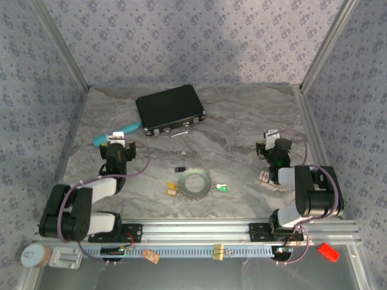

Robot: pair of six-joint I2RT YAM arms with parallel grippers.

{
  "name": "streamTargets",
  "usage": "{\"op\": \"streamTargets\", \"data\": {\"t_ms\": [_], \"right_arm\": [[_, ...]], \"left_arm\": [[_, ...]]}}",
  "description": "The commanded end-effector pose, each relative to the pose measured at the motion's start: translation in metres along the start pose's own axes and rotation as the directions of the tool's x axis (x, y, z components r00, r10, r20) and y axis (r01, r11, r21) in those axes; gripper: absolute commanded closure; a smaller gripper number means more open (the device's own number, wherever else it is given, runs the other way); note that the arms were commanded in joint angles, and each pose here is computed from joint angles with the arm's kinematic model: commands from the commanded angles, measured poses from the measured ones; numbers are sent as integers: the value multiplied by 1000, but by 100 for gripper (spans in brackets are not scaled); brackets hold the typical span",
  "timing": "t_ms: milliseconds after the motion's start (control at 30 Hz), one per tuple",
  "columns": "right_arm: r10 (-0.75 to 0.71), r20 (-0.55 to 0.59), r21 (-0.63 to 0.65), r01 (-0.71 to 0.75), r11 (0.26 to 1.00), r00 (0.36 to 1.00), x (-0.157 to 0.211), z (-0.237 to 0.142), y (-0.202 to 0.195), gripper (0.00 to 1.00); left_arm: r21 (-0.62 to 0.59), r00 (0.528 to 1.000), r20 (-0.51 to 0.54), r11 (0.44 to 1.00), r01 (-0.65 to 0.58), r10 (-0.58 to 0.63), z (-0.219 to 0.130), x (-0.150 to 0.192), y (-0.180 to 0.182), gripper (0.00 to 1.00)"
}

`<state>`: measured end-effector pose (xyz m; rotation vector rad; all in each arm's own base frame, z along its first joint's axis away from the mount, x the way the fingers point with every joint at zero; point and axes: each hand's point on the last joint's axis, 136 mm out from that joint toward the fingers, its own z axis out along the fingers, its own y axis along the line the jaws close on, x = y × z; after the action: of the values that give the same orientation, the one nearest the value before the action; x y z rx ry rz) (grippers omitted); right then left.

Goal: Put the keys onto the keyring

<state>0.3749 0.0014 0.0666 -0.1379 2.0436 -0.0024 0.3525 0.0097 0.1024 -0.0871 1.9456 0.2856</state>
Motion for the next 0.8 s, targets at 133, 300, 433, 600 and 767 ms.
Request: {"op": "streamTargets", "data": {"t_ms": [133,300,433,600,767], "right_arm": [[42,77,-58,-38,998,996,-20,2,3,56],[71,67,-30,-70,997,995,-20,4,-4,54],[80,66,16,-81,997,995,-21,5,-11,2],[77,56,91,-82,992,995,-20,6,-18,1],[72,51,95,-77,993,996,-20,8,-17,1]], "left_arm": [[40,990,133,999,32,-37,18,-18,-4,10],[98,996,53,993,64,-69,35,-6,-5,1],[88,993,-13,989,117,-117,47,-4,5,0],[93,994,-13,989,113,-113,47,-3,4,0],[100,994,-11,989,111,-110,47,-5,3,0]]}}
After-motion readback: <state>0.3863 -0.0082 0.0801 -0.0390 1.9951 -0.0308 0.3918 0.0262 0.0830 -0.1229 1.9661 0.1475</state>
